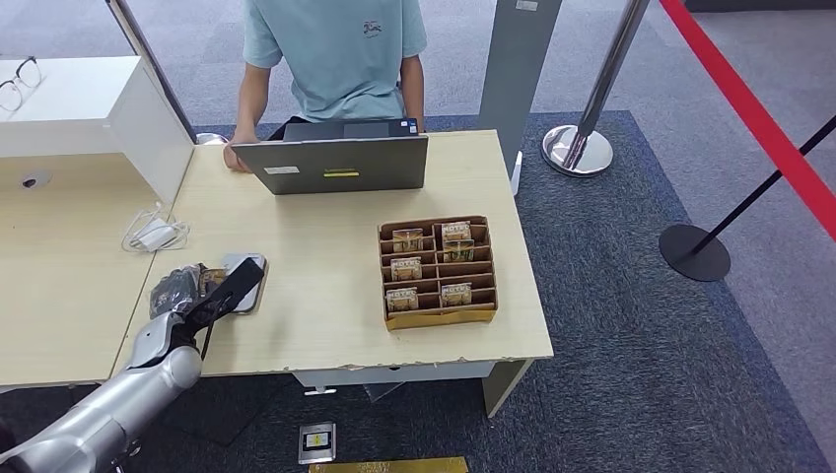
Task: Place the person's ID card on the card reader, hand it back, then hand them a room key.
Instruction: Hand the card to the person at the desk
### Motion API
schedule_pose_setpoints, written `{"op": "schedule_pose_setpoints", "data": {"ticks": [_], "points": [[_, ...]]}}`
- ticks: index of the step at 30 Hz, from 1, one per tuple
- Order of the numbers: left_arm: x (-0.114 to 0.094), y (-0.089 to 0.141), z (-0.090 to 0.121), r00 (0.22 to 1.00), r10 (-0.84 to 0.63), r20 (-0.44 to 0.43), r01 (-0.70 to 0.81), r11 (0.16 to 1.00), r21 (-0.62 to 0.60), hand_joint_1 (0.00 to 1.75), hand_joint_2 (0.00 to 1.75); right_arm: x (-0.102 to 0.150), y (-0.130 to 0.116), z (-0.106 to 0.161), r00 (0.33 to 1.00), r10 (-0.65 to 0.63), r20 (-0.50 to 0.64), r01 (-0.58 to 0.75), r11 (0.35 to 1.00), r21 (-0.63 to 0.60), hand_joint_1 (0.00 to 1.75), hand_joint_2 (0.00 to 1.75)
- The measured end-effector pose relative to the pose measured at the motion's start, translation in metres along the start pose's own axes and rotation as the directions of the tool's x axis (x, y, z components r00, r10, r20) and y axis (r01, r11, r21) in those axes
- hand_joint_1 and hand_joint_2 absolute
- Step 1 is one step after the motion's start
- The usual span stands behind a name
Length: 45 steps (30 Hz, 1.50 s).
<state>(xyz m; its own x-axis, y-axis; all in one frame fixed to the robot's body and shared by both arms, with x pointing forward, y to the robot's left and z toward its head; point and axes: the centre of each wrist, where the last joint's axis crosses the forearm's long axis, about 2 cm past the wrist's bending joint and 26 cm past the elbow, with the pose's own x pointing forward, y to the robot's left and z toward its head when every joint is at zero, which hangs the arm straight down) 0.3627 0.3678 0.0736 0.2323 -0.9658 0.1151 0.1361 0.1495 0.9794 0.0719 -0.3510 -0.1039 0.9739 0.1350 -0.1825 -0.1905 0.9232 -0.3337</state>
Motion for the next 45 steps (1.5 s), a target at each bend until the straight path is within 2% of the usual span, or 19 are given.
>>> {"op": "schedule_pose_setpoints", "data": {"ticks": [28,37,45], "points": [[-0.005,-0.007,0.005,1.000,-0.003,-0.012,0.003,1.000,-0.002,1.75,1.75,0.000,0.000,0.000,1.000,0.007,0.023,-0.007,1.000,-0.001,0.00,0.00],[-0.010,0.005,-0.001,0.999,-0.030,-0.026,0.031,0.999,0.028,1.75,1.75,0.001,0.002,0.001,1.000,0.007,0.030,-0.007,1.000,0.003,0.00,0.00],[-0.008,0.028,-0.011,0.999,-0.048,-0.019,0.049,0.996,0.078,1.75,1.75,0.001,0.005,0.002,0.999,0.006,0.041,-0.007,1.000,0.012,0.00,0.00]]}}
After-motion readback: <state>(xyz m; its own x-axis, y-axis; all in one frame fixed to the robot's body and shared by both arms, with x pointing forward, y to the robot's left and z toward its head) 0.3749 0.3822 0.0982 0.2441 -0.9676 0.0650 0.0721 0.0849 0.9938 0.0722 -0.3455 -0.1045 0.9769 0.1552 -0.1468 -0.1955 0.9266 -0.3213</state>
